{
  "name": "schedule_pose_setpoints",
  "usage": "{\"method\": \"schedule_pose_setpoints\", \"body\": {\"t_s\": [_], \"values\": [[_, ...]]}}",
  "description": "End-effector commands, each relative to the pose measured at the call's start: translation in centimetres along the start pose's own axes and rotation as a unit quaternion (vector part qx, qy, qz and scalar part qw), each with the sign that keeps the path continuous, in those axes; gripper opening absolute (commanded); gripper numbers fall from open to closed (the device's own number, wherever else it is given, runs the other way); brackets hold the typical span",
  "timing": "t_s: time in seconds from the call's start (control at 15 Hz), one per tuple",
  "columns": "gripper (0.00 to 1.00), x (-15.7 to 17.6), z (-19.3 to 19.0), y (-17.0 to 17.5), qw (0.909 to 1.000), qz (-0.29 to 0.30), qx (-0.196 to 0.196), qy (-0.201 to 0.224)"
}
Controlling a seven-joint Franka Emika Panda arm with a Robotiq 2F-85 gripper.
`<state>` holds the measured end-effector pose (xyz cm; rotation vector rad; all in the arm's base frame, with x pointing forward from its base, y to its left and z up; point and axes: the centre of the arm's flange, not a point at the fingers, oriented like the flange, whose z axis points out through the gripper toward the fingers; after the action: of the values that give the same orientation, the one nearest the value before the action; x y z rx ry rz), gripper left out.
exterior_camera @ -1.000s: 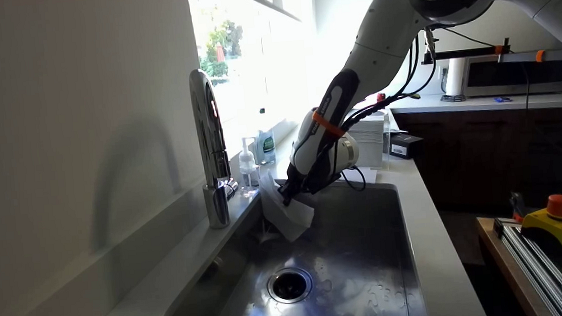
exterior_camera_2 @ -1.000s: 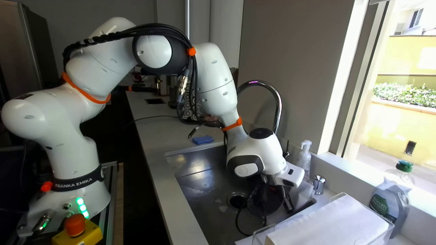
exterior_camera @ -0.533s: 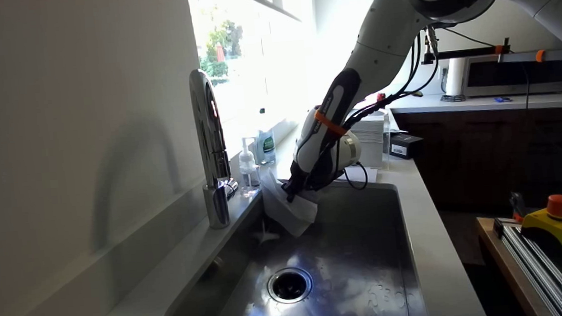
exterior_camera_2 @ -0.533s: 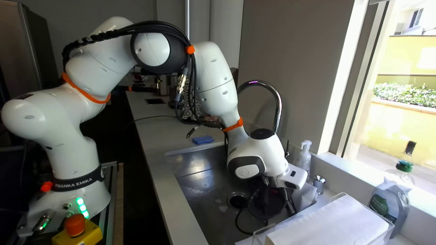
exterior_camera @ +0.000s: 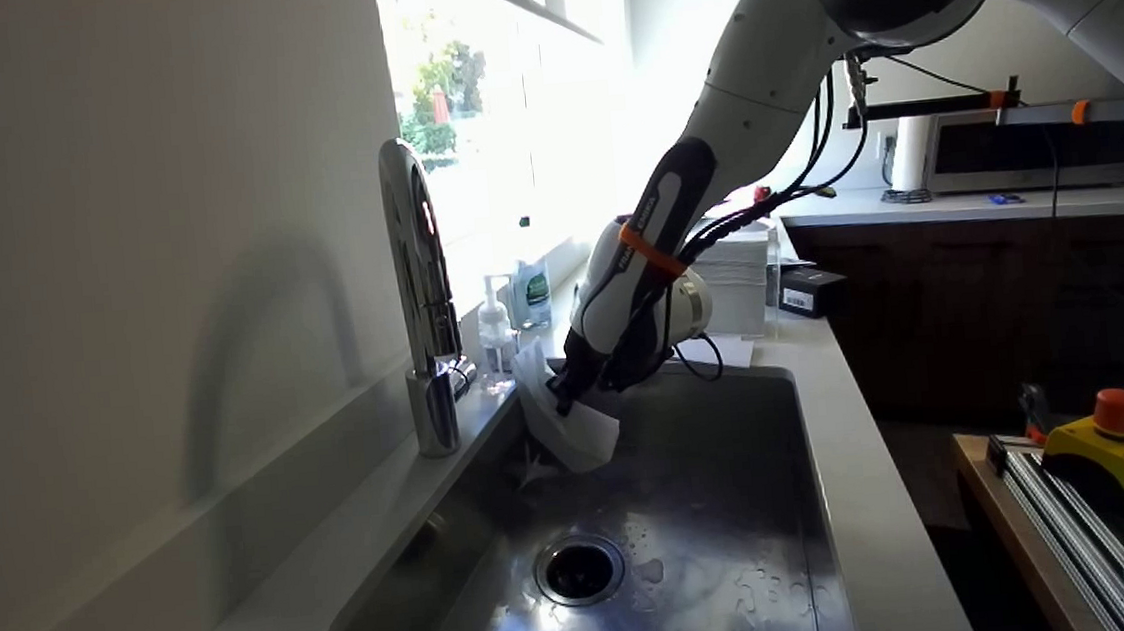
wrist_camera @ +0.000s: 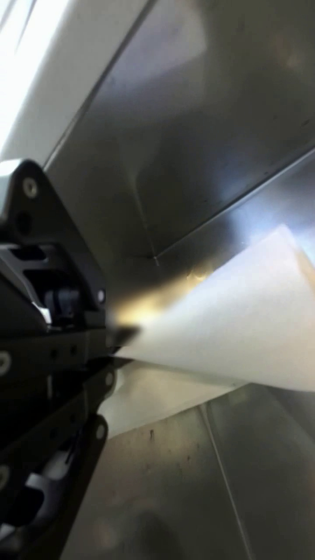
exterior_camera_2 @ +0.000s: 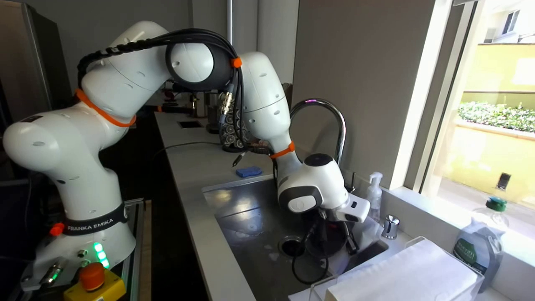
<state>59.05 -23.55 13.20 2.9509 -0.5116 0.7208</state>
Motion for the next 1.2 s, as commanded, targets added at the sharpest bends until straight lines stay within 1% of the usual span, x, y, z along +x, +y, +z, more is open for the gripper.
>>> {"method": "schedule_pose_setpoints", "body": {"t_s": [0.0, 0.47, 0.93, 1.13], "values": [[0.0, -0.5, 1.3, -0.4, 0.9998, -0.021, -0.007, 0.0], [0.0, -1.3, 4.1, 0.0, 0.9994, -0.029, -0.019, -0.009], [0.0, -1.8, 6.8, 0.0, 0.9991, -0.041, -0.01, -0.007], [0.0, -2.0, 7.5, -0.3, 0.9993, -0.037, -0.003, -0.005]]}}
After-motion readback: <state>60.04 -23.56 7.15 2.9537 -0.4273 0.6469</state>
